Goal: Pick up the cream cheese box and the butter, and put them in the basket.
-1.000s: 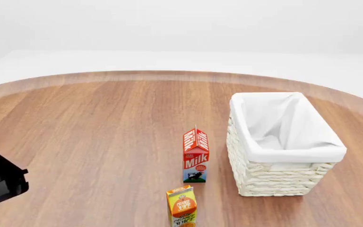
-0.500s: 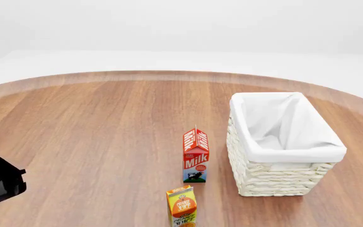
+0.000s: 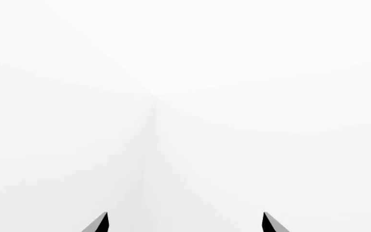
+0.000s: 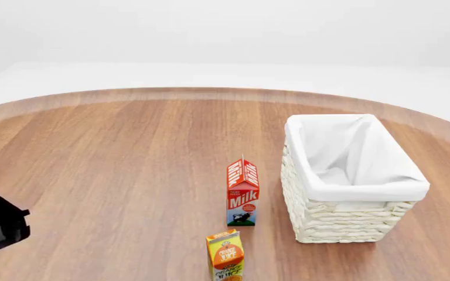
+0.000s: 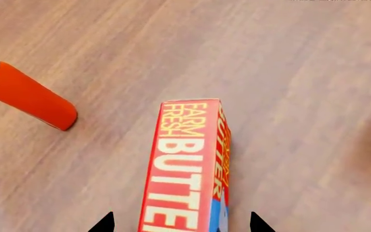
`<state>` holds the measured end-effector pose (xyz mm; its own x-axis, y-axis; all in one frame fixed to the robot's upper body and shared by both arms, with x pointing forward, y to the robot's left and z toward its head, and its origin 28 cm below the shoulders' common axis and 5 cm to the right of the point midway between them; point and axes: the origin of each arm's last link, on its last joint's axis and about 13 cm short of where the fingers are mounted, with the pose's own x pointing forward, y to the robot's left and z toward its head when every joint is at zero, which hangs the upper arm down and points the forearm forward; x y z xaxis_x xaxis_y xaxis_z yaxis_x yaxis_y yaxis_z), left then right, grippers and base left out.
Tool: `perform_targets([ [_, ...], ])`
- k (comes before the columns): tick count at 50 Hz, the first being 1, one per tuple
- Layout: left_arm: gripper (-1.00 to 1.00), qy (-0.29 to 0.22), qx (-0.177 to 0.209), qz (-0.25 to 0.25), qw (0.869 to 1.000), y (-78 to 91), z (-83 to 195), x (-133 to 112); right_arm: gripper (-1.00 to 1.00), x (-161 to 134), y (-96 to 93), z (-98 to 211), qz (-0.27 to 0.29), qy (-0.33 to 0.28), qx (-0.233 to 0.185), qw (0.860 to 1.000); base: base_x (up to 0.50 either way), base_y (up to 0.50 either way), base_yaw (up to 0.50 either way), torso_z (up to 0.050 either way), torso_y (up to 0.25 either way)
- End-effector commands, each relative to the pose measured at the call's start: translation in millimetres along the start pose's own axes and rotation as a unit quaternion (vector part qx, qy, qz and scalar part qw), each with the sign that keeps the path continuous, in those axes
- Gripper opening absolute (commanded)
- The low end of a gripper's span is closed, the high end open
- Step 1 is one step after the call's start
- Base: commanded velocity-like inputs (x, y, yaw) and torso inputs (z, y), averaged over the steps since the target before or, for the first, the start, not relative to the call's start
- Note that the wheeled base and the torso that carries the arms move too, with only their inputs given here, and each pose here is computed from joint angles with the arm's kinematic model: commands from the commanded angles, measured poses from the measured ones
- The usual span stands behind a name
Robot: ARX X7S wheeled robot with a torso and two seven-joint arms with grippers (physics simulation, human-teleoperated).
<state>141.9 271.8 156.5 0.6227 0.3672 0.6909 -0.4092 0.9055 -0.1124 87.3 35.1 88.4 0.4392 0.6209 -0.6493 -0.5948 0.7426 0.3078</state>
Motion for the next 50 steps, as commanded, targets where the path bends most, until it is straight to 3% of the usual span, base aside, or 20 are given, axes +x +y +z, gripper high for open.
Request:
perform_targets([
  [1, 1.00, -0.013, 0.002, 0.004, 1.000, 4.0, 0.6, 1.6, 1.00, 2.8, 6.1, 6.6, 0.013, -0.019, -0.008, 1.000, 0.00, 0.00, 0.00, 0.000, 0.000],
  [22, 1.00, -0.013, 0.001, 0.016, 1.000, 9.2, -0.6, 2.8, 1.00, 12.7, 7.3, 0.7, -0.011, -0.003, -0.036, 0.999, 0.00, 0.00, 0.00, 0.000, 0.000],
  [50, 1.00, -0.016, 0.002, 0.026, 1.000, 12.9, 1.0, 3.7, 1.00, 14.4, 13.1, -4.1, 0.010, 0.007, -0.057, 0.998, 0.00, 0.00, 0.00, 0.000, 0.000],
])
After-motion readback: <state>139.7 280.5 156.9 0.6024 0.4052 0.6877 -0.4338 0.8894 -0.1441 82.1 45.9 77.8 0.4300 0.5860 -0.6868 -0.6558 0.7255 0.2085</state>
